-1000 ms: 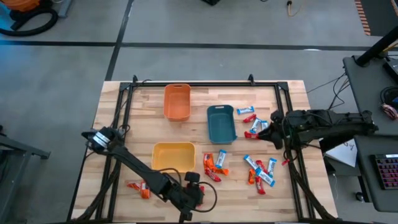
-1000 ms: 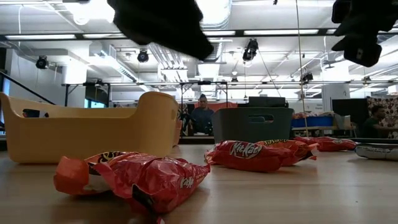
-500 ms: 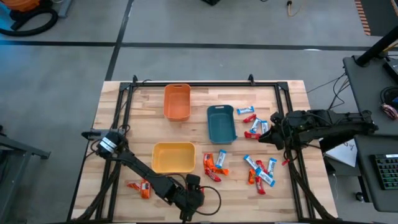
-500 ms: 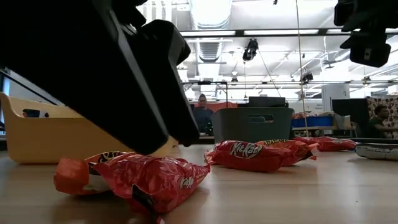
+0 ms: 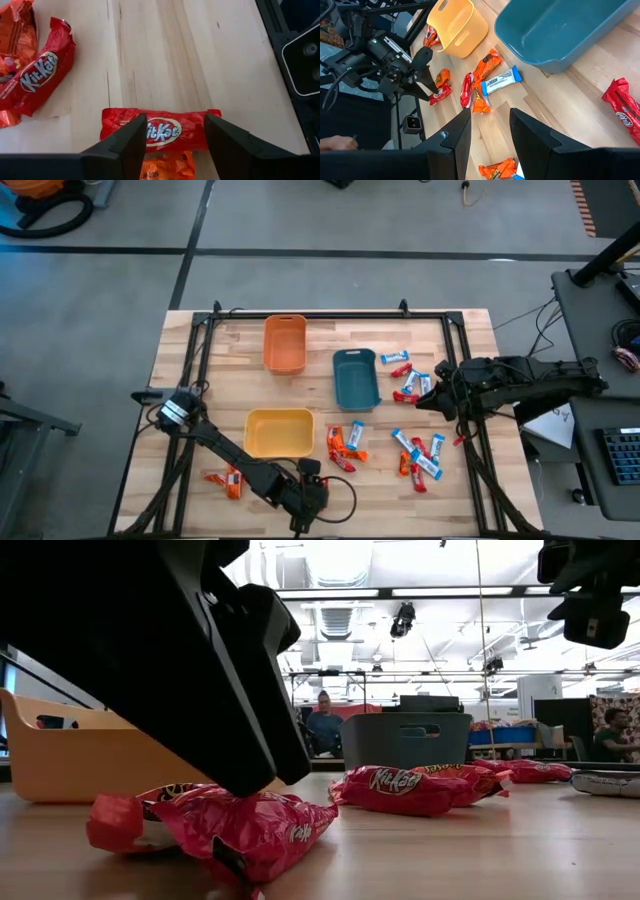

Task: Organize candy in baskets
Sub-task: Put the red chocolate into the orange bin

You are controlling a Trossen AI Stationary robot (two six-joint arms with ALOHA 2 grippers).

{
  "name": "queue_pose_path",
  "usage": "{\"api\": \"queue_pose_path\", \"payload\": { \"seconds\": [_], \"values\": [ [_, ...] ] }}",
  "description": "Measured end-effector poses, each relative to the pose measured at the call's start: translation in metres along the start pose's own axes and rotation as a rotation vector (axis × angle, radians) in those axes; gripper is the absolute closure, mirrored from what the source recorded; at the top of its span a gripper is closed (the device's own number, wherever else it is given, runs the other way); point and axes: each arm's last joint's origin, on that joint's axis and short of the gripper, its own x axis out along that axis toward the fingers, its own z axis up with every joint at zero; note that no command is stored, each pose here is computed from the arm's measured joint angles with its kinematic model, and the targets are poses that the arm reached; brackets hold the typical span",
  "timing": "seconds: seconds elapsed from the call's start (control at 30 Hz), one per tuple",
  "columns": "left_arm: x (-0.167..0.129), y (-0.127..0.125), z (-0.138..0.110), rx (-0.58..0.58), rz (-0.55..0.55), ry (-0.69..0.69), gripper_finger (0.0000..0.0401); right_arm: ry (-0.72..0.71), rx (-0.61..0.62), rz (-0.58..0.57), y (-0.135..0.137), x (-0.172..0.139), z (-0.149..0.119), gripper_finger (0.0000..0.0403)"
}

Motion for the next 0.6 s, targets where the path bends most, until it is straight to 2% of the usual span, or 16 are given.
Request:
{"api": "queue_pose_path", "payload": {
  "seconds": [0.2, 0.4, 0.6],
  "values": [
    [0.015, -0.003, -0.003, -0.008, 0.009, 0.023, 0.0228, -0.001, 0.0, 0.0, 0.0, 0.0, 0.0, 0.0275],
    [0.015, -0.003, -0.001, -0.006, 0.012, 0.024, 0.0232, -0.001, -0.002, 0.0, 0.0, 0.0, 0.0, 0.0275],
    [0.016, -0.003, -0.002, -0.011, 0.015, 0.029, 0.0271, -0.001, -0.005, 0.0, 0.0, 0.0, 0.0, 0.0275]
  ]
}}
